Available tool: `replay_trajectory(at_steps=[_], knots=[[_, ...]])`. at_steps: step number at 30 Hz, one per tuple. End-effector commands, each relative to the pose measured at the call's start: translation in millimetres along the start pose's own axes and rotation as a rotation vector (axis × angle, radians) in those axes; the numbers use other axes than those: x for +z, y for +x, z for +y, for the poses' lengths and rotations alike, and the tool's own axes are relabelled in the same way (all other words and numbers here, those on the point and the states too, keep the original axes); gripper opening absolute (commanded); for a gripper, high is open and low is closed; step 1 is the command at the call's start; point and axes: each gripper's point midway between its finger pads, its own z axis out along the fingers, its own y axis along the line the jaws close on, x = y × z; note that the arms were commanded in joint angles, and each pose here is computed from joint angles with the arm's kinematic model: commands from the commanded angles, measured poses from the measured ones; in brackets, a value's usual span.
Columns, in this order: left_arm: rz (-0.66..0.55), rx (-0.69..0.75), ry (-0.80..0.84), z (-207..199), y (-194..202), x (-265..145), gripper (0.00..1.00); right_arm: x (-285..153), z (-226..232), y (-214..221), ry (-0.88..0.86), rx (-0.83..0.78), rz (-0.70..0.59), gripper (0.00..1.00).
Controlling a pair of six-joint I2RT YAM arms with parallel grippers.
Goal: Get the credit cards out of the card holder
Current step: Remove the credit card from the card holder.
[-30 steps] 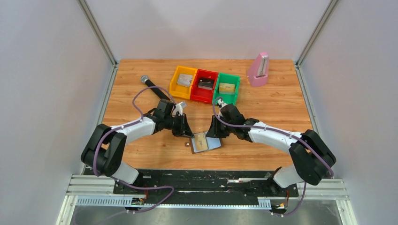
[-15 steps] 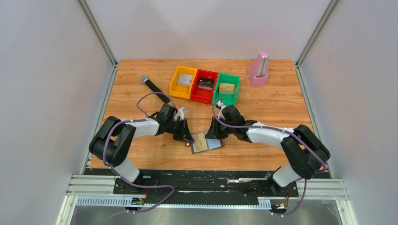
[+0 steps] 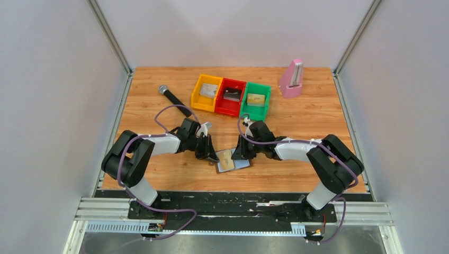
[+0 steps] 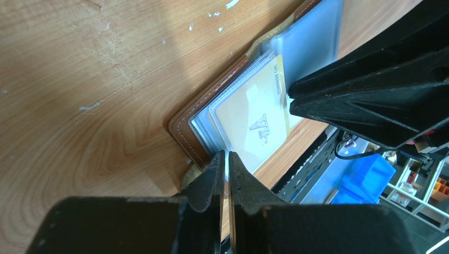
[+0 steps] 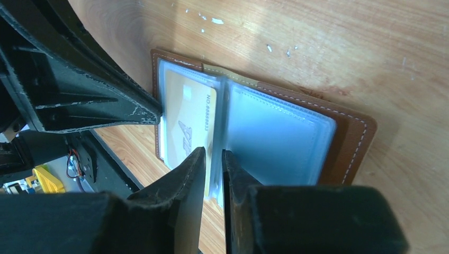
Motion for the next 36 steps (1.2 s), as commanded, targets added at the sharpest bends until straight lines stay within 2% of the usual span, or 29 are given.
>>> replay_trajectory(at_steps=[1, 12, 19, 24, 36], knots=[[-0.003, 0.026, -0.016, 6.0, 1.5, 2.8, 0.12, 5.6, 1.7, -5.1, -0.038, -0.029, -0.017, 0.19], [0.009, 0.018, -0.021, 8.9, 2.5, 5.6, 0.11, 10.7, 2.8, 0.6, -0.076, -0.044, 0.003, 0.17], [0.026, 0.006, -0.04, 14.9, 6.0, 7.9, 0.11, 9.2, 1.0, 1.8, -0.086, -0.044, 0.005, 0.0], [0.043, 0.006, -0.091, 25.1, 8.3, 8.4, 0.11, 0.9, 3.2, 4.7, -0.104, -0.05, 0.0, 0.0], [0.057, -0.005, -0.1, 31.0, 11.7, 12.5, 0.11, -7.7, 6.5, 7.4, -0.14, -0.006, 0.007, 0.0]])
